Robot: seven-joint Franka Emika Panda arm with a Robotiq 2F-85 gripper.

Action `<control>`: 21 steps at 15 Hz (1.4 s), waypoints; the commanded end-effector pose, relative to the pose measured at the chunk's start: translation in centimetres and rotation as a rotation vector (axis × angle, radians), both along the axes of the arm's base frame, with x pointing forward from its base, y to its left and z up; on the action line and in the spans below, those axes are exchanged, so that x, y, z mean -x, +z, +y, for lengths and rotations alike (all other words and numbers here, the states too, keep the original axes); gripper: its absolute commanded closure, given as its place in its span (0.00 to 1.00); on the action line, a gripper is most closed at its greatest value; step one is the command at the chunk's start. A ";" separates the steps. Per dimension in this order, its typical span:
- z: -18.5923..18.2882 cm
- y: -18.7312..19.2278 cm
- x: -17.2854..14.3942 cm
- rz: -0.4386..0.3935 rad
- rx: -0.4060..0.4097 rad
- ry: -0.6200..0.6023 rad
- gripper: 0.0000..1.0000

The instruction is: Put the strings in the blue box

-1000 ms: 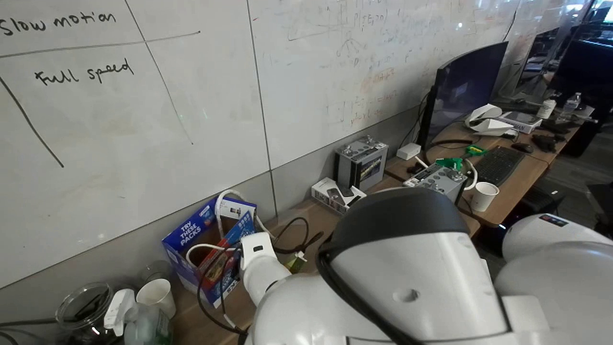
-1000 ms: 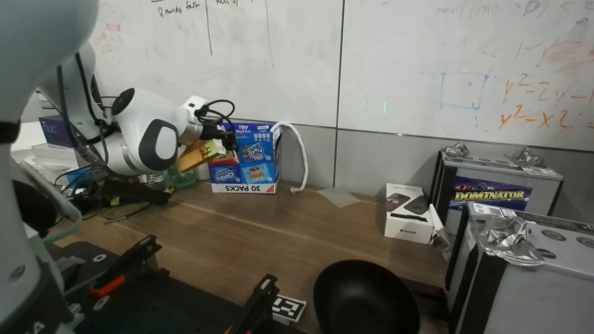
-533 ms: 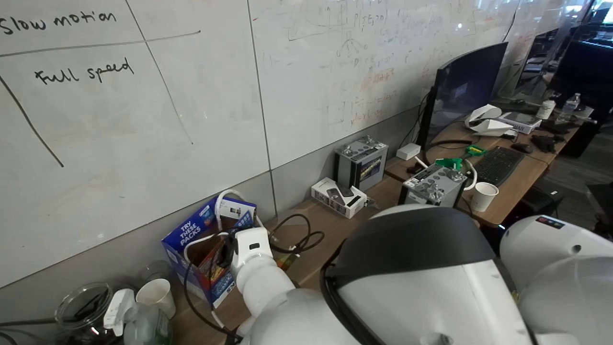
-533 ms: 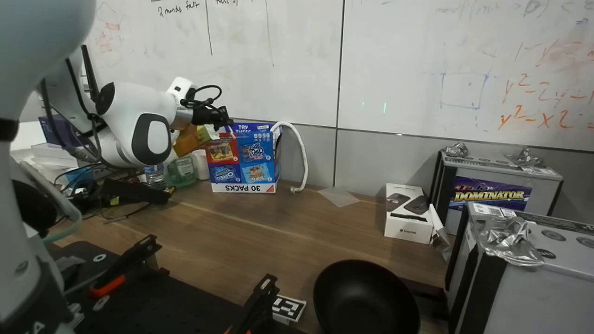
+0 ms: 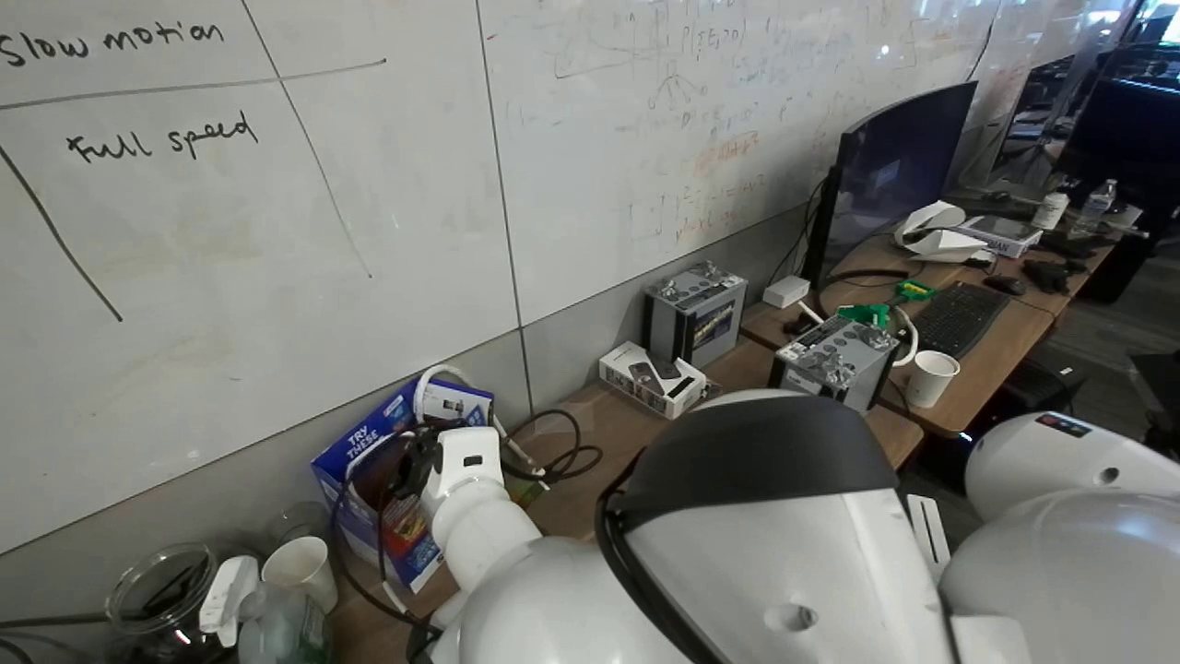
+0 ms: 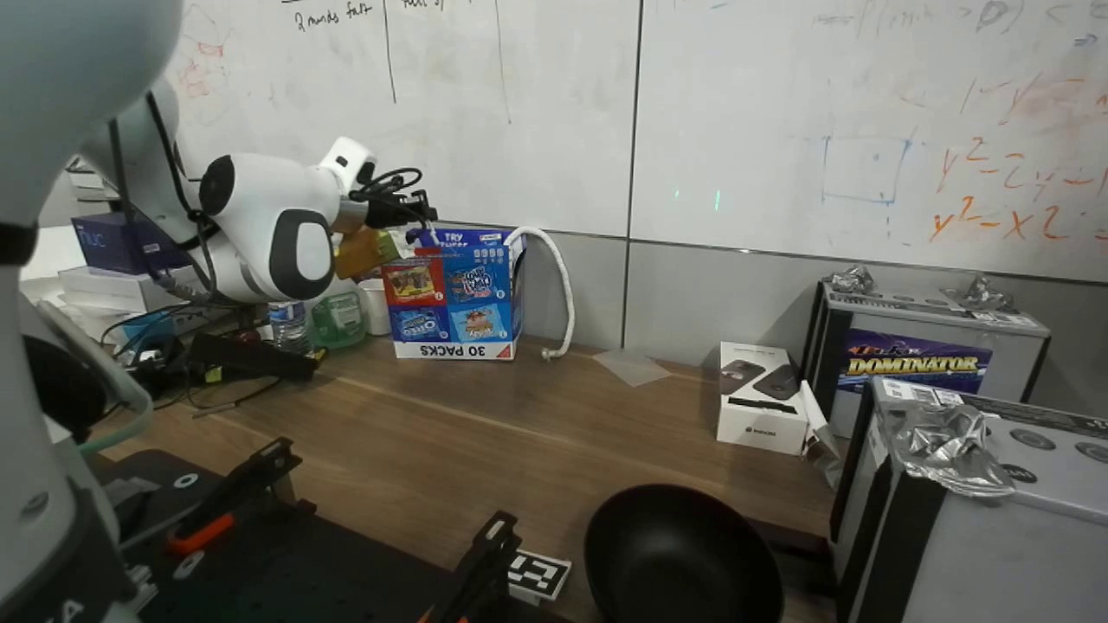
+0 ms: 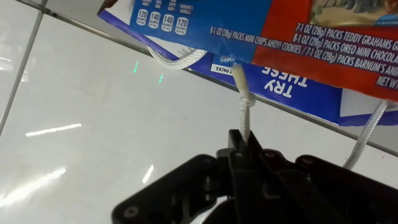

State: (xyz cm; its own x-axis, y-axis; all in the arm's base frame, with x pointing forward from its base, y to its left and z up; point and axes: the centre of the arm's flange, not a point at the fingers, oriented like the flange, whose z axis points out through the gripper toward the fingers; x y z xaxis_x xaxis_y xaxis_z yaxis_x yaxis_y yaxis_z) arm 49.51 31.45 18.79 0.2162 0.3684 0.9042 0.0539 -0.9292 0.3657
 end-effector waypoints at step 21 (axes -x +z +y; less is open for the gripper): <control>-5.1 -1.8 -18.5 0.370 -0.205 -0.007 0.71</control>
State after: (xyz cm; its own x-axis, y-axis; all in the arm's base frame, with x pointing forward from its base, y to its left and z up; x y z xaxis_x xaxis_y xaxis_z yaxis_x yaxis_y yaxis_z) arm 66.57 26.74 16.38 0.4947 0.2083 0.8437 0.1347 -0.9775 0.1623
